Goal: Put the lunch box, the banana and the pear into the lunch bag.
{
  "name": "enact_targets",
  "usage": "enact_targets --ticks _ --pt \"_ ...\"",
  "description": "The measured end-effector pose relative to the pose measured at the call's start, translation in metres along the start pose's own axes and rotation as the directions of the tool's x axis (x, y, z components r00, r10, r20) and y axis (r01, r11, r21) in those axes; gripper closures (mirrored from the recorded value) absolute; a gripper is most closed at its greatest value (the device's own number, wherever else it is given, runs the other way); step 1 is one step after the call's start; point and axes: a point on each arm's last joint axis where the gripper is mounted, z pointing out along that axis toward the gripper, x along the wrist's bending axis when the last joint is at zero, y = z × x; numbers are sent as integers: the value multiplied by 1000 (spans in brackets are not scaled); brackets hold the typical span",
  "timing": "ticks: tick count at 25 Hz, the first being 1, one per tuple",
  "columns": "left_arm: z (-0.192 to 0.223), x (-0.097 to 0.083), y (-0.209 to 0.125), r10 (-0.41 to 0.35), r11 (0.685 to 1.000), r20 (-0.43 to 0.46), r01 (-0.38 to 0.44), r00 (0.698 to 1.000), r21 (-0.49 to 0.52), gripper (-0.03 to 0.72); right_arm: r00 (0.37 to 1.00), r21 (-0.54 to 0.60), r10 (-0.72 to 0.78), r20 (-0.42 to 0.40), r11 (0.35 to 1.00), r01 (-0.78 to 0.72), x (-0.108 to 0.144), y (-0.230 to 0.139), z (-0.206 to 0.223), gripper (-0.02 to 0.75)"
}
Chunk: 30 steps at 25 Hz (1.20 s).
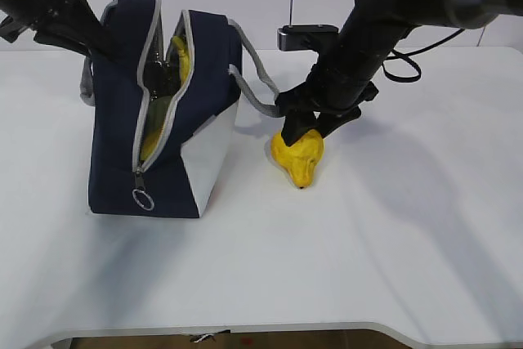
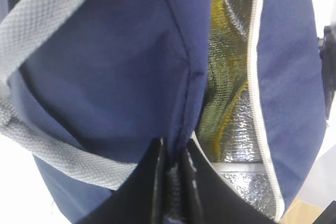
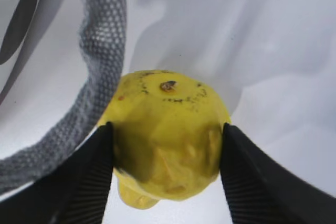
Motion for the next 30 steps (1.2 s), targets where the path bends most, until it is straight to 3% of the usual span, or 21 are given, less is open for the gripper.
enact_targets --ticks 4,10,16,30 --pt "0 0 0 0 1000 0 0 1000 0 661 1000 19 -2 -6 1000 2 1 -1 -1 289" --pt "0 0 0 0 1000 0 0 1000 0 661 999 142 -14 -47 990 20 6 -3 -11 294" --pt "0 0 0 0 1000 0 0 1000 0 661 999 97 -40 -10 994 41 6 9 -28 297" --pt "0 0 0 0 1000 1 0 1000 2 661 993 42 -17 120 999 12 10 -2 -86 298"
